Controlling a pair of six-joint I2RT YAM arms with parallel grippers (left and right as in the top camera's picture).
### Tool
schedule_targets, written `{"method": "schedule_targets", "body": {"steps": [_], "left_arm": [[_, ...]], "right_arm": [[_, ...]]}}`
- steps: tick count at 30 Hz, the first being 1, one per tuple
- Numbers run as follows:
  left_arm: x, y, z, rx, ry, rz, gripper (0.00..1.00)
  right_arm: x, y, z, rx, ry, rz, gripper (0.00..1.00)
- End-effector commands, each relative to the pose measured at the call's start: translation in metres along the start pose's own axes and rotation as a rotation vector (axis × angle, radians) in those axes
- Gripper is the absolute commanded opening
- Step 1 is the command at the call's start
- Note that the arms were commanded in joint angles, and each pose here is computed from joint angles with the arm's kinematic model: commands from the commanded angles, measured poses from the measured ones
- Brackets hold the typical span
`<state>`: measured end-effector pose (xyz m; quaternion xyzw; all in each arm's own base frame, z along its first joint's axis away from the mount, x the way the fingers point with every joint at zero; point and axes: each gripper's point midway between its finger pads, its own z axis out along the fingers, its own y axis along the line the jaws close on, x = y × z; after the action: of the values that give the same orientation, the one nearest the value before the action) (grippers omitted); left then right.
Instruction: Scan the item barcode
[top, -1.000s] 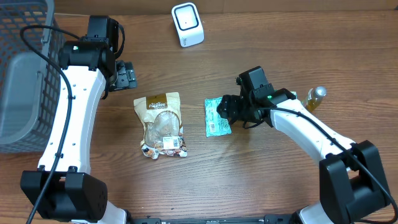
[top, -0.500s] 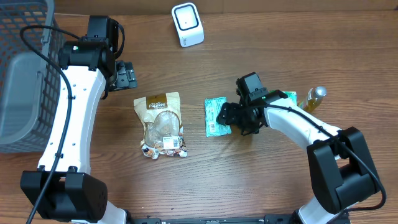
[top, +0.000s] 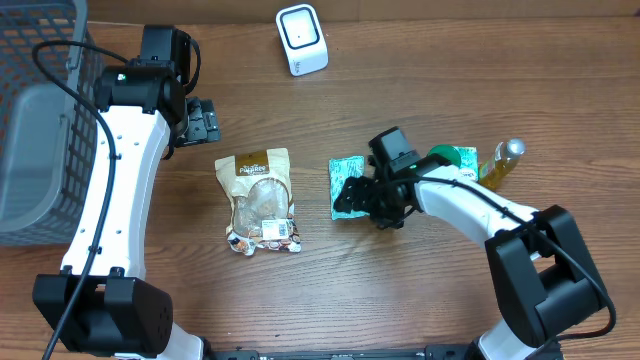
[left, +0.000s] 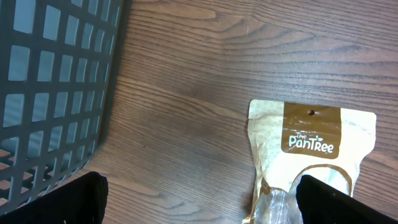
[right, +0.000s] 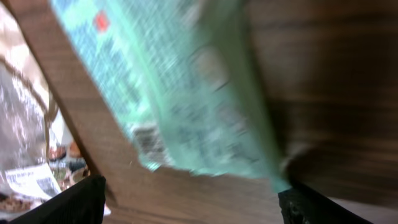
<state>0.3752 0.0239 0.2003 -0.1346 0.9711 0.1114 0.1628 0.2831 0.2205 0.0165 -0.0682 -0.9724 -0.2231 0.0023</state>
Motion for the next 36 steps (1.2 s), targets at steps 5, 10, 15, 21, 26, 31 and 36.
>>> {"method": "schedule_targets", "body": {"steps": [5,10,15,21,26,31,36], "left_arm": [[-0.005,0.003,-0.001,-0.011,-0.012,0.0,1.0],[-0.005,0.003,-0.001,-0.011,-0.012,0.0,1.0],[-0.005,0.003,-0.001,-0.011,-0.012,0.0,1.0],[-0.005,0.003,-0.001,-0.011,-0.012,0.0,1.0],[-0.005,0.003,-0.001,-0.011,-0.012,0.0,1.0],[-0.005,0.003,-0.001,-0.011,-0.012,0.0,1.0],[-0.005,0.003,-0.001,-0.011,-0.012,0.0,1.0]], "right_arm": [[0.024,0.019,0.013,-0.012,0.043,-0.074,0.86],[0.034,0.03,0.015,-0.045,0.073,-0.099,0.87],[0.043,0.037,0.001,-0.087,0.134,-0.084,0.89],[0.017,0.036,-0.042,-0.067,0.026,-0.123,0.95],[-0.016,0.023,-0.062,-0.034,-0.107,-0.092,0.98],[-0.038,0.003,-0.064,0.057,-0.197,-0.068,0.98],[-0.039,-0.007,-0.049,0.096,-0.174,-0.054,0.98]]}}
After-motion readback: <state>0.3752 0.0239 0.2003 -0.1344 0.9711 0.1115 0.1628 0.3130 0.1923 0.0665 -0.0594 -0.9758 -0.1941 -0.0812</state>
